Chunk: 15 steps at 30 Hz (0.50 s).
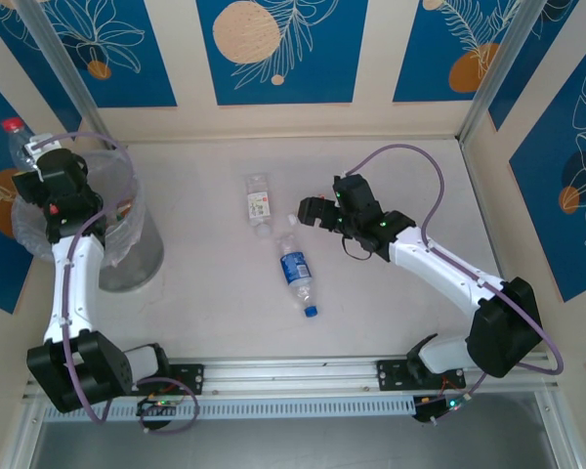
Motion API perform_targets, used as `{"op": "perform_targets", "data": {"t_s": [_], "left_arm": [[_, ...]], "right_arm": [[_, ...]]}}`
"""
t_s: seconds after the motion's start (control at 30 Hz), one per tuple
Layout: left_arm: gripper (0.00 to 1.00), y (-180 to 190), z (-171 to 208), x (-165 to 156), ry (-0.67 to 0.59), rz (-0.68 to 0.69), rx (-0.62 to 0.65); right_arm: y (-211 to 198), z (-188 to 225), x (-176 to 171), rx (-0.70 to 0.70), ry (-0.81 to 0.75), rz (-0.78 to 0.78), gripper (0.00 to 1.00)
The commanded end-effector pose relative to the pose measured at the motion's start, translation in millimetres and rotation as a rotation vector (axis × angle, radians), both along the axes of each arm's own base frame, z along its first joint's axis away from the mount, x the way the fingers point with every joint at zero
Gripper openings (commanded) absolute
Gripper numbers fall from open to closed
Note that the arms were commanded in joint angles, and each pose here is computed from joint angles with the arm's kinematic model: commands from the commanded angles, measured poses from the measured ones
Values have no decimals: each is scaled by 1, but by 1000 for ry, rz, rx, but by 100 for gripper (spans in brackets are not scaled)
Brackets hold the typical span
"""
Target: Put the plastic bottles in the bin
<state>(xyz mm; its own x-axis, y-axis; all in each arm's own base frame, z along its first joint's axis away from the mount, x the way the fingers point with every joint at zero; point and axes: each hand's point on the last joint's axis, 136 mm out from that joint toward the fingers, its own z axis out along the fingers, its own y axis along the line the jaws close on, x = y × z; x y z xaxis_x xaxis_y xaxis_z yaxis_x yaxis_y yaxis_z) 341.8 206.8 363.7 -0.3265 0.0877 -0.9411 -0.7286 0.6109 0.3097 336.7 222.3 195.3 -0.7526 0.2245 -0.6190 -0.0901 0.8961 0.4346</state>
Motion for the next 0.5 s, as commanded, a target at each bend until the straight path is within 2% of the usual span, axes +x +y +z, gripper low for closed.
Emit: {"op": "perform_targets", "data": {"t_s": [0.0, 0.2, 0.47], "left_arm": [[56, 4, 11, 13, 26, -45, 117], [59, 21, -17, 18, 110, -47, 110], [80, 32, -36, 21, 131, -33, 73]], "right_arm": [[2, 9, -1, 24, 12, -26, 98], [-3, 22, 4, -7, -2, -45, 98], [-6, 31, 6, 0, -22, -81, 97]]}}
